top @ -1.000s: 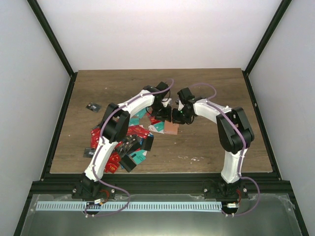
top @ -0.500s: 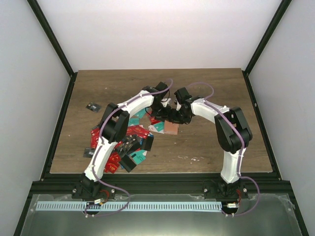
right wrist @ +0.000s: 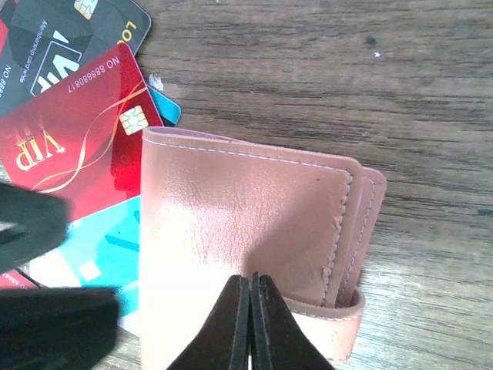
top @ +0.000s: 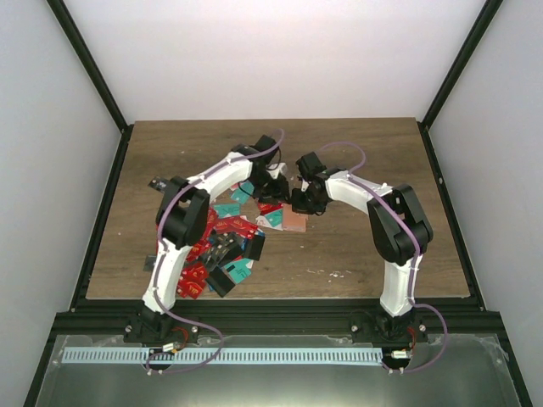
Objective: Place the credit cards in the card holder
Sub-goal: Close the card holder at the center of the board.
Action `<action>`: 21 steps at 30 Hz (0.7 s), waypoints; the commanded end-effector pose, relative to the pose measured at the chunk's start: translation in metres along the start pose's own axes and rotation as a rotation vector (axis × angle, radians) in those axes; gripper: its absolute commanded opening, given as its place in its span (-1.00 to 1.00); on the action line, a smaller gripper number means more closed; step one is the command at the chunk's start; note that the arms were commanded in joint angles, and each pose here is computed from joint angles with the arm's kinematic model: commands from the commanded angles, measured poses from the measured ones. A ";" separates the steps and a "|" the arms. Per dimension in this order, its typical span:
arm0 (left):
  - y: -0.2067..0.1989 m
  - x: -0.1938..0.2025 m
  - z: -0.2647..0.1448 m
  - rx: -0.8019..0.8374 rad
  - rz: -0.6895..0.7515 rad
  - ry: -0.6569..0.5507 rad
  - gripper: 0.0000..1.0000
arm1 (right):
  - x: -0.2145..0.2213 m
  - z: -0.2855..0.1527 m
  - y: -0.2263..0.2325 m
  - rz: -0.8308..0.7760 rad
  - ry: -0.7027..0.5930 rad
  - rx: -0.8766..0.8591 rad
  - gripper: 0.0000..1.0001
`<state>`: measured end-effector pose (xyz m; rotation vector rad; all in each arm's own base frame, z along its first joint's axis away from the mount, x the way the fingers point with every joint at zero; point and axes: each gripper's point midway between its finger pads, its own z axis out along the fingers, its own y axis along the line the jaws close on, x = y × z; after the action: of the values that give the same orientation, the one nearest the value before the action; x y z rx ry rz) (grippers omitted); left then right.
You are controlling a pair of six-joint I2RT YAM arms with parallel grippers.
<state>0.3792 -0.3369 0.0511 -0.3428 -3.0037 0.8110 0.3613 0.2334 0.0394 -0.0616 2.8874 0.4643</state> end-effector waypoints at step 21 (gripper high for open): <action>0.009 0.034 0.023 0.087 0.038 0.034 -0.05 | -0.008 0.016 -0.009 0.044 -0.007 0.115 -0.99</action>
<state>0.3471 -0.3287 0.0366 -0.3883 -2.9373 0.9146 0.3714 0.2384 0.0414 -0.0190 2.8812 0.4270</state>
